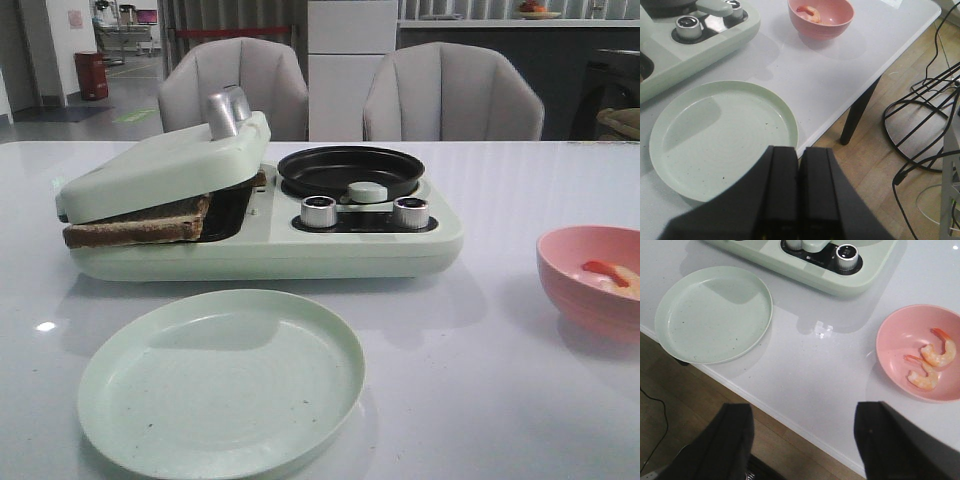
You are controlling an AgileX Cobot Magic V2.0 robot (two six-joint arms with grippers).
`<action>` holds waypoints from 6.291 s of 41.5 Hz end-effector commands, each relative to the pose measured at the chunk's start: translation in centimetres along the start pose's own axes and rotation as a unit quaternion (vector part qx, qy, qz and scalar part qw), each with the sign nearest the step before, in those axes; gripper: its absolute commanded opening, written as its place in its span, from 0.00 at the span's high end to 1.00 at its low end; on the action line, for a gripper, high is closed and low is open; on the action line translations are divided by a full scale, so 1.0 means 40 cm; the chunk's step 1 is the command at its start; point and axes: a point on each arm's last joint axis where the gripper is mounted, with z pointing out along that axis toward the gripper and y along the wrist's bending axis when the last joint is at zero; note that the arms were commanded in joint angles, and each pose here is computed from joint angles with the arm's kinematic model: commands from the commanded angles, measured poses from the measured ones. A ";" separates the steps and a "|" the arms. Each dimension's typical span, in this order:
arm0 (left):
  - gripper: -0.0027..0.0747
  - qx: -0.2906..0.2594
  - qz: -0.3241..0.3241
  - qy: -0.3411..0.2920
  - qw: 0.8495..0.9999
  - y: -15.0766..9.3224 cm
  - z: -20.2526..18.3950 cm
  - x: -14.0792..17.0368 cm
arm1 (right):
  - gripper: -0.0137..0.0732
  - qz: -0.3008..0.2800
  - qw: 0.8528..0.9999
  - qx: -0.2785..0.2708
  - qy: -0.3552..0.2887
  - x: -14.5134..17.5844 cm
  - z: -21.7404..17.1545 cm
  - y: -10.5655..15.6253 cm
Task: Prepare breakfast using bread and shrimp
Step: 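Move the right gripper to the pink bowl and grasp its rim, then lift the pink bowl and tip the shrimp into the black pan, then carry the empty pink bowl back and set it on the table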
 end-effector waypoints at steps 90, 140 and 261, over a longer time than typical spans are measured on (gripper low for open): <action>0.84 -0.007 -0.007 -0.040 0.999 -0.001 -0.011 -0.034 | 0.79 0.158 0.962 0.178 0.135 -0.229 0.381 -0.426; 0.84 -0.007 -0.007 -0.040 0.999 -0.001 -0.011 -0.034 | 0.79 -0.336 0.772 0.532 -0.091 -0.660 0.609 0.016; 0.84 -0.007 -0.007 -0.040 0.999 -0.001 -0.011 -0.034 | 0.34 0.238 0.948 0.173 0.125 -0.118 0.422 -0.474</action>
